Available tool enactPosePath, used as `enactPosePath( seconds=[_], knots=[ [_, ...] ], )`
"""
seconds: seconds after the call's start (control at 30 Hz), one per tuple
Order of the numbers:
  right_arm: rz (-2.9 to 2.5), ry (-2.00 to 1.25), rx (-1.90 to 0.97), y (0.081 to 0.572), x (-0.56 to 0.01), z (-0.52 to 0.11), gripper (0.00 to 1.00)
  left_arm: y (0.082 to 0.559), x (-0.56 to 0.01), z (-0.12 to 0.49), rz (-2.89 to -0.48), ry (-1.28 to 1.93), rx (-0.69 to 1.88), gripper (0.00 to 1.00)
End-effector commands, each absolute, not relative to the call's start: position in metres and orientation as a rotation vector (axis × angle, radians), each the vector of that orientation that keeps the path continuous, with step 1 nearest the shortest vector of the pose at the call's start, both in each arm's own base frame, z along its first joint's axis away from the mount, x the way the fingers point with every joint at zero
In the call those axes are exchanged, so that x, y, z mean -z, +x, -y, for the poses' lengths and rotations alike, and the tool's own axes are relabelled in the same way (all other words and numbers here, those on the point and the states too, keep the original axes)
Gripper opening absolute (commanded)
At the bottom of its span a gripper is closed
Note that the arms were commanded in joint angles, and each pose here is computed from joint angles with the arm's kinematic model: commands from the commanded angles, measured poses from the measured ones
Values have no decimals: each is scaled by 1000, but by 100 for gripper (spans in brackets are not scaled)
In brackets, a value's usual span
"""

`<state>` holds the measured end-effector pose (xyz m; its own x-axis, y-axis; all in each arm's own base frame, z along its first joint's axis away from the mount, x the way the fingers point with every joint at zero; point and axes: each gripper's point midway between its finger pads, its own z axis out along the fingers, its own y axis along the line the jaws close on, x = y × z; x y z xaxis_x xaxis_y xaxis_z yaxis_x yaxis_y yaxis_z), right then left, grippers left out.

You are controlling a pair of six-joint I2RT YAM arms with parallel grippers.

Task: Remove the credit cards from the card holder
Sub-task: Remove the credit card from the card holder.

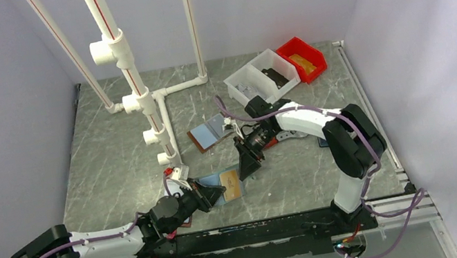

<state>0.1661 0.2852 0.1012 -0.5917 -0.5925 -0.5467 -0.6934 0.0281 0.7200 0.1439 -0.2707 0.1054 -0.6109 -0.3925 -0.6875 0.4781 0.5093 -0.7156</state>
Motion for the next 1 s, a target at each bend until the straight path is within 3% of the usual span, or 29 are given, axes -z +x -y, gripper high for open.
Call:
enactPosePath(
  seconds=[0.0,0.3,0.53,0.97],
  knots=[
    [-2021,-1456,-1579,181,-127,-281,43,139,-123,269,-1781,47,1314,0],
    [-2044,-1482,-1394,197,-117,-270,55,136,-136,266,-1747,66,1333,0],
    [-2025,-1476,-1449,191,-120,-272,68,131,-144,266,-1722,97,1358,0],
    [-1955,-1480,-1598,173,-134,-282,72,126,-152,276,-1681,169,1397,0]
  ],
)
